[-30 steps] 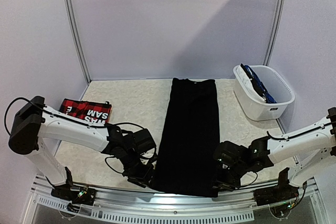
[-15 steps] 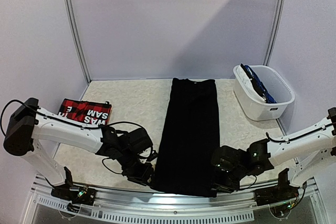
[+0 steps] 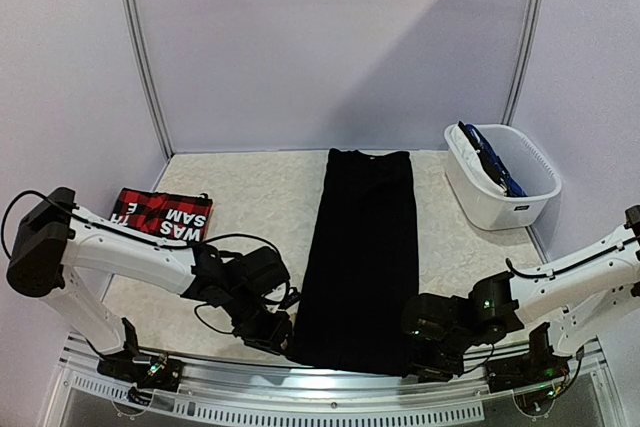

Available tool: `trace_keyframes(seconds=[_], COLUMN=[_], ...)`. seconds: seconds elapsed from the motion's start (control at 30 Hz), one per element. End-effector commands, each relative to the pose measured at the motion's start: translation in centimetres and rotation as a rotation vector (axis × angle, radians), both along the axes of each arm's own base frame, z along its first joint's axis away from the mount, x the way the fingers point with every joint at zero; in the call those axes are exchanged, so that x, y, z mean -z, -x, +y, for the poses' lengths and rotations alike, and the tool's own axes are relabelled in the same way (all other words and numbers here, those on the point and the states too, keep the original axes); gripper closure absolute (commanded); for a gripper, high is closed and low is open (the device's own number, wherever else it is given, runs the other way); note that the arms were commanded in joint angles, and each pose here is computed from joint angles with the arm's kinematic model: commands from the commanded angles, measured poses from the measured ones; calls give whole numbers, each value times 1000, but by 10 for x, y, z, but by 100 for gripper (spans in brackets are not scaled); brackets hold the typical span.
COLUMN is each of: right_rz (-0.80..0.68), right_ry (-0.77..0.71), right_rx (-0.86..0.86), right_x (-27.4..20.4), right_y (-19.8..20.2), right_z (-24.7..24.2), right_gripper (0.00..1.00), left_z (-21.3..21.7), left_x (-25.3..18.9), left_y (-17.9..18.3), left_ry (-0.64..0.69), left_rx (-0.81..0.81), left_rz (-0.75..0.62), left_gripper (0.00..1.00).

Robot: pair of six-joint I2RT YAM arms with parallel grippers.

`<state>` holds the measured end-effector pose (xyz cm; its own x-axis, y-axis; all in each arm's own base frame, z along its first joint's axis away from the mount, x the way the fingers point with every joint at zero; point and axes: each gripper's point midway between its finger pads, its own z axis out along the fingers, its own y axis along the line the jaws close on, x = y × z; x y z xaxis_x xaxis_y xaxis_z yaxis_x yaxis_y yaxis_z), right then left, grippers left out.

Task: Fold and stack the mixed laundry pile
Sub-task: Pick up the rectangle-folded T-shirt from the center of the board.

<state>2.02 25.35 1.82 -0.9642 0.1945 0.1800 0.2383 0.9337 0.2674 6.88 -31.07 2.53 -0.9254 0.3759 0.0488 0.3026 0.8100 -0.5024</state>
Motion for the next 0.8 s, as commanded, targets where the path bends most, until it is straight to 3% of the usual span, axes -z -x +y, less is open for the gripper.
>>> trace_keyframes(seconds=[0.0, 0.33, 0.77], right_rz=[-14, -137, -101], right_ry=[33, -36, -74], right_rx=[23, 126, 112], right_x=[6, -4, 4], right_y=[-1, -25, -18], right_z=[-4, -6, 1], right_gripper=[67, 66, 70], left_z=[-2, -3, -8], left_x=[3, 4, 6], left_y=[3, 3, 1], left_ry=[15, 18, 14], left_rx=[16, 17, 19], left_rz=[-12, -9, -9], left_gripper=[66, 66, 67])
